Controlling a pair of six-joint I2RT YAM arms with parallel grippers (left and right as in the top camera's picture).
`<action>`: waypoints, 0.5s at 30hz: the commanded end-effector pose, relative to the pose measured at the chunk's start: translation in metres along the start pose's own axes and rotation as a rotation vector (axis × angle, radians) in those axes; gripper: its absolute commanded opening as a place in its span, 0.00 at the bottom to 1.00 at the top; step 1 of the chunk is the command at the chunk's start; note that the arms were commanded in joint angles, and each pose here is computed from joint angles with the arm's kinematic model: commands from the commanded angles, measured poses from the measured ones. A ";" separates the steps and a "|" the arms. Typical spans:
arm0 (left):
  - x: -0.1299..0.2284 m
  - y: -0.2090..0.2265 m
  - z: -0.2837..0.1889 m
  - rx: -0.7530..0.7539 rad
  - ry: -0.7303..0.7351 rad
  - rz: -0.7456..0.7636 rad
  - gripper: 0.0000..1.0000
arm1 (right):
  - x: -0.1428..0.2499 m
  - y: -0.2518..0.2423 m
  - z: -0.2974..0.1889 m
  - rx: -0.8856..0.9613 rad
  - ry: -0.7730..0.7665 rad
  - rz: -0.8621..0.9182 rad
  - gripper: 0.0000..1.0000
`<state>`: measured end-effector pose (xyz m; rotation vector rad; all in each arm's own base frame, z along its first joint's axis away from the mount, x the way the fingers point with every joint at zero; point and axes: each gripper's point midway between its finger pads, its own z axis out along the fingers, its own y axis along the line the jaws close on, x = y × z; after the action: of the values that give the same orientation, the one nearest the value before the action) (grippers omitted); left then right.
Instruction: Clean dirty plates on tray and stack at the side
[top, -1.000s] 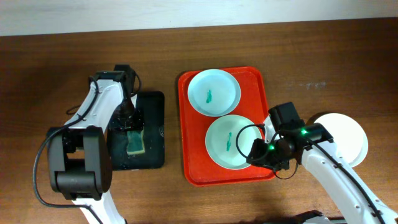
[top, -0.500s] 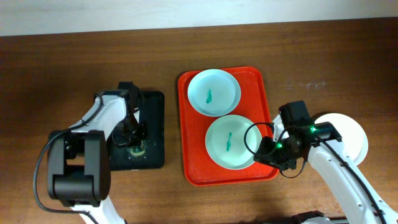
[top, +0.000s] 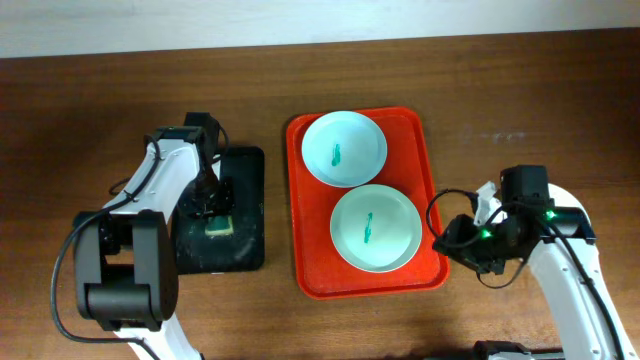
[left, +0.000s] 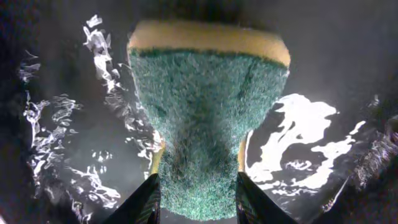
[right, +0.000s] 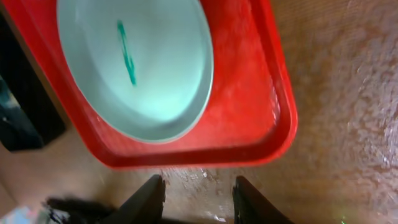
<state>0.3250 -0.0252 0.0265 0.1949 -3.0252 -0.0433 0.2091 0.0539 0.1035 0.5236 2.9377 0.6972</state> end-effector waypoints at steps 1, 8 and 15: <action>-0.012 0.001 -0.002 -0.001 -0.042 0.000 0.36 | 0.008 -0.001 0.005 0.033 0.021 -0.099 0.39; -0.021 0.004 0.025 -0.025 -0.115 0.000 0.03 | 0.014 -0.008 0.013 0.050 0.038 -0.094 0.40; -0.008 0.003 0.019 -0.023 -0.064 0.011 0.00 | 0.012 -0.008 0.013 0.051 0.028 -0.098 0.41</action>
<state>0.3486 -0.0216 0.0061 0.1938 -3.1665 -0.0652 0.1999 0.0586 0.0903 0.3979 2.9860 0.6519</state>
